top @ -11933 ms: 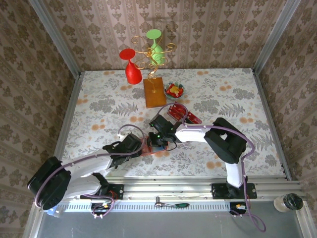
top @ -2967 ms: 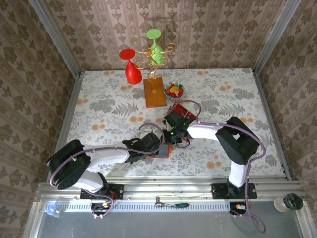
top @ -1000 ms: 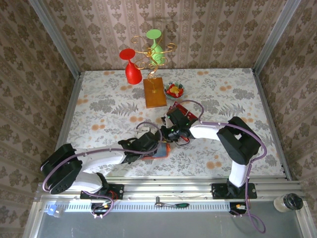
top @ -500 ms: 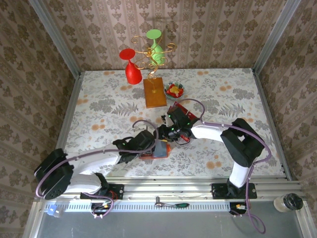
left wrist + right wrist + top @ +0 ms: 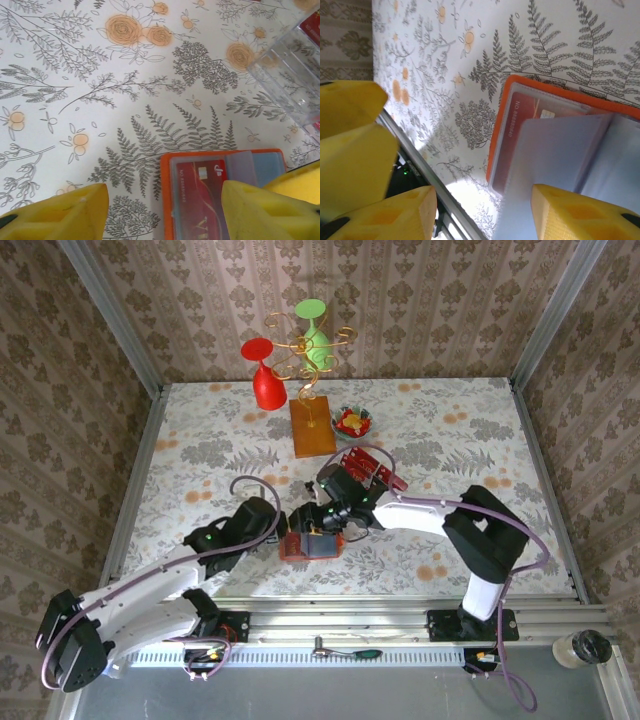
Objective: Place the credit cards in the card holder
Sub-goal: Turn over the card slot at the card holder, then pick up the credit card from the storage box.
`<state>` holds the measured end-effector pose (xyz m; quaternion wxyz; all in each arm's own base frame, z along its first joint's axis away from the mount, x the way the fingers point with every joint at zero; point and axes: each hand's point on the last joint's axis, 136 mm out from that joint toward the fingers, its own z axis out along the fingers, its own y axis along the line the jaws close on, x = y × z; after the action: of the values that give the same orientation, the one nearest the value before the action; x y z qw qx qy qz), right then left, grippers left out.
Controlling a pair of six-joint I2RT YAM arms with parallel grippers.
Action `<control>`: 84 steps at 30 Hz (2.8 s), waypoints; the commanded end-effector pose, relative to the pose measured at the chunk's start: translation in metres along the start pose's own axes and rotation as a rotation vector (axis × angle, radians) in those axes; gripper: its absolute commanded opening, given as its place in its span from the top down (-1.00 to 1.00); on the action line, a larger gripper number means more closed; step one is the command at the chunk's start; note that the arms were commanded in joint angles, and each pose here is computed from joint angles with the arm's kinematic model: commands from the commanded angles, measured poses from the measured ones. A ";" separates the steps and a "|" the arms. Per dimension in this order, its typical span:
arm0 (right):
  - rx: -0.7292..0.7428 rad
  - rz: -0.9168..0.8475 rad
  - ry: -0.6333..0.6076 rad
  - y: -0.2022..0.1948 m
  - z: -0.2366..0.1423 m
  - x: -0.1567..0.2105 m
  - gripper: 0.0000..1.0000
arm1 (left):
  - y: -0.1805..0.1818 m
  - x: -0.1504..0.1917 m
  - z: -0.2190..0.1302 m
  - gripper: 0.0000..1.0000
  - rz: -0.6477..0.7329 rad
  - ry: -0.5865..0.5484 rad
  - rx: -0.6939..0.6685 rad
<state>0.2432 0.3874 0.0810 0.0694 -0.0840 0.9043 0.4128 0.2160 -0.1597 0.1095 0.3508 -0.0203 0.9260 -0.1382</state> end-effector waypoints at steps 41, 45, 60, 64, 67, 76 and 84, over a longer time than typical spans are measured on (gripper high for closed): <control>0.058 0.061 0.076 -0.031 0.038 0.011 0.70 | 0.016 0.028 0.019 -0.25 -0.029 0.060 -0.020; 0.053 0.055 0.076 -0.028 0.036 0.009 0.70 | 0.017 0.032 0.022 -0.25 -0.031 0.068 -0.023; 0.064 0.027 -0.044 -0.021 -0.023 -0.023 0.68 | 0.007 0.043 0.030 -0.25 -0.029 0.086 0.004; 0.135 0.000 -0.095 -0.032 -0.057 -0.033 0.64 | 0.000 0.044 0.031 -0.25 -0.015 0.086 0.011; 0.258 -0.043 -0.117 -0.051 -0.084 -0.035 0.50 | -0.003 0.046 0.033 -0.26 -0.009 0.090 0.011; 0.676 -0.207 -0.115 -0.107 -0.148 -0.029 0.22 | -0.001 0.059 0.038 -0.26 0.028 0.118 -0.021; 0.872 -0.288 -0.097 -0.130 -0.170 -0.036 0.20 | 0.004 0.067 0.043 -0.26 0.044 0.136 -0.051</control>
<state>0.2883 0.1985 0.0928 0.1832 -0.1304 0.9731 0.0506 0.1917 -0.1744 0.0332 0.2822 0.0068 0.9528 -0.1114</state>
